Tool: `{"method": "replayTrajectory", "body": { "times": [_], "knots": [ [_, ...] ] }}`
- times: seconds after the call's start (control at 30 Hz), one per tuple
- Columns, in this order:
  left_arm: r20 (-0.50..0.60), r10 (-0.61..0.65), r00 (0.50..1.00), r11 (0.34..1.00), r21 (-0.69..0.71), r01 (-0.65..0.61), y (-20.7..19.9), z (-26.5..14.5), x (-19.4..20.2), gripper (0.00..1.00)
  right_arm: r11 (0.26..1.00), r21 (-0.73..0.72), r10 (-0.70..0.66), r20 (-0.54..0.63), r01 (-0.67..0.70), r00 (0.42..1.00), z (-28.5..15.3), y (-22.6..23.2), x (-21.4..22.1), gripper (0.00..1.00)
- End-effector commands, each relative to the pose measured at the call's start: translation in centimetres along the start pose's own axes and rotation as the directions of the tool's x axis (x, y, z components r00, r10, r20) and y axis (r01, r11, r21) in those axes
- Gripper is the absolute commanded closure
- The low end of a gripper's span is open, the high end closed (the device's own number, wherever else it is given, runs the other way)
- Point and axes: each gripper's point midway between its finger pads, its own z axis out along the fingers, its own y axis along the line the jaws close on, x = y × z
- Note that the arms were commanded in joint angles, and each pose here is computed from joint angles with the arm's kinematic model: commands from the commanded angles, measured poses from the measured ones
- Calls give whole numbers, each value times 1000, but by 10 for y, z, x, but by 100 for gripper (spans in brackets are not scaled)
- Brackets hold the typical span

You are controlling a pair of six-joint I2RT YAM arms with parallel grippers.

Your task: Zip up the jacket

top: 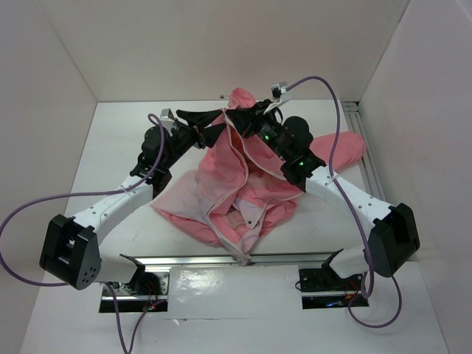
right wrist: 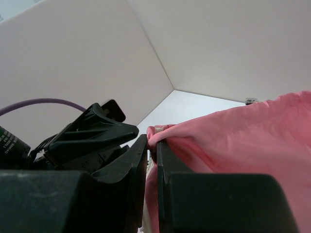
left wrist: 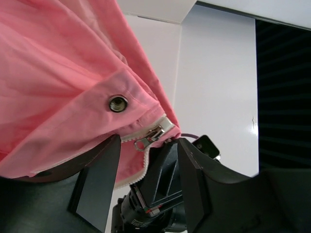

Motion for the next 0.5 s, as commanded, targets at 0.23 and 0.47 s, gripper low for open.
{"method": "replayTrajectory", "body": {
  "times": [0.23,0.47],
  "knots": [
    [-35,-10,999,989,146,16,-41,-2,10,42,998,-59,-15,105,21,994,2,27,-46,100],
    [-30,7,1000,990,138,-3,-38,-1,10,48,998,-59,-15,105,21,994,2,28,-48,100]
  ]
}}
